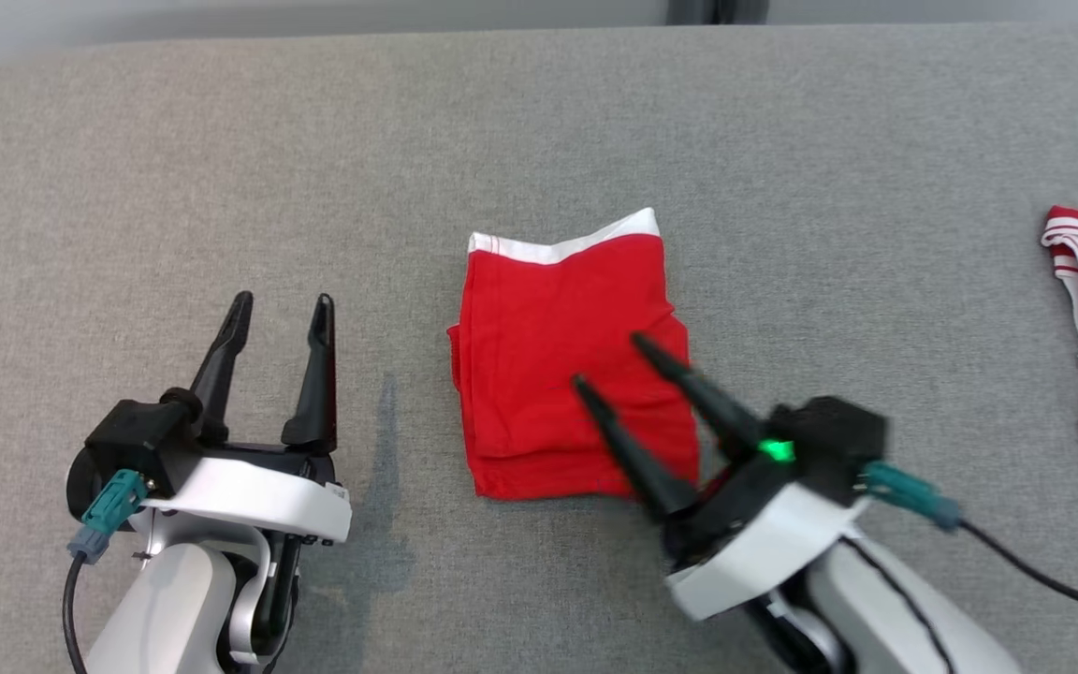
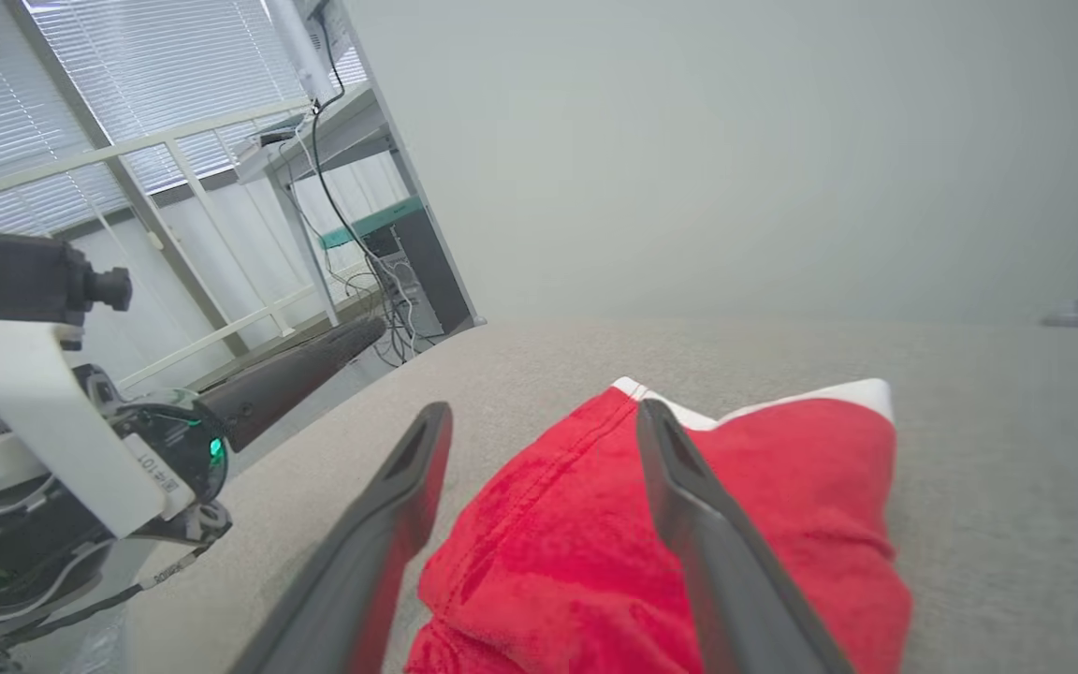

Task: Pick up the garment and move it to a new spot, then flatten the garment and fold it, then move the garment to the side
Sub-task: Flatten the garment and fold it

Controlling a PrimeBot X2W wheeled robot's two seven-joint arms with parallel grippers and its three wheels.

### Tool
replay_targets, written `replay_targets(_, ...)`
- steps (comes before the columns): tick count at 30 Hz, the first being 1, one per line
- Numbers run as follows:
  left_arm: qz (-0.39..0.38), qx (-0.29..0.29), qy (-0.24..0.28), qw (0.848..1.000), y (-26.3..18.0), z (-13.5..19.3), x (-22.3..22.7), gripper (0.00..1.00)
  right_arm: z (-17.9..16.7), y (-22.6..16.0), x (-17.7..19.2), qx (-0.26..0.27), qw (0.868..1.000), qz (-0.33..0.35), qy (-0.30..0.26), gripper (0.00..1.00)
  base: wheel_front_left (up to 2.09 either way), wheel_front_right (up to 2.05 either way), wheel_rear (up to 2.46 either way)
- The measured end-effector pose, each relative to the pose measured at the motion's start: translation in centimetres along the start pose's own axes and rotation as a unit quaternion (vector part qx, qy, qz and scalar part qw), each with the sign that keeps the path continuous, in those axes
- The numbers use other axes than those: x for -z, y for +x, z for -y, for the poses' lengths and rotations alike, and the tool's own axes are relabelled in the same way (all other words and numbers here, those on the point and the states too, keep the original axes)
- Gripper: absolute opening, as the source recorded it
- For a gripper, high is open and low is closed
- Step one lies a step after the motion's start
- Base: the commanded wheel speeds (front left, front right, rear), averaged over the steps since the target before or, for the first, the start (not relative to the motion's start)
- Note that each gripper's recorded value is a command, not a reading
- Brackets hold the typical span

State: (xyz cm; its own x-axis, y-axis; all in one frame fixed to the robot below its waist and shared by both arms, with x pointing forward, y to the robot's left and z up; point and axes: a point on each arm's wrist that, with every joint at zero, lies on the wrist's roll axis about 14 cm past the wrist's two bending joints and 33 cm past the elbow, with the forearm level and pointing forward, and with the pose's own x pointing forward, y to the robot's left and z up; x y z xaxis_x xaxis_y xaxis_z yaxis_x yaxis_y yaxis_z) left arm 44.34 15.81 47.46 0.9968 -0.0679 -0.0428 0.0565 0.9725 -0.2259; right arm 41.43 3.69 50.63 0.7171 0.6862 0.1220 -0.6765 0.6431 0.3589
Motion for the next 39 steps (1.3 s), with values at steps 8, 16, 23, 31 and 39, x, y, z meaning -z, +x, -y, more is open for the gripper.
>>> replay_targets(8,0.023,0.001,0.017,1.000,-0.7,0.3,-1.7,1.00,8.7,-5.8,-5.4,0.165,0.982,0.055,-0.079,1.00,0.00,0.00,0.00)
replay_targets(16,0.032,-0.002,0.027,0.999,-3.0,0.1,-2.7,1.00,12.6,-13.2,-7.5,0.286,0.949,0.049,-0.121,1.00,0.00,0.00,0.00)
replay_targets(23,0.034,0.002,0.034,0.999,-5.4,0.4,-3.3,1.00,11.5,-16.4,-8.1,0.315,0.940,0.043,-0.124,1.00,0.00,0.00,0.00)
replay_targets(31,0.034,0.003,0.039,0.999,-8.2,0.6,-3.9,1.00,9.8,-18.8,-8.8,0.324,0.936,0.044,-0.130,1.00,0.00,0.00,0.00)
replay_targets(39,0.032,-0.008,0.042,0.999,-9.8,-0.1,-4.0,1.00,9.0,-20.2,-9.3,0.335,0.932,0.048,-0.132,1.00,0.00,0.00,0.00)
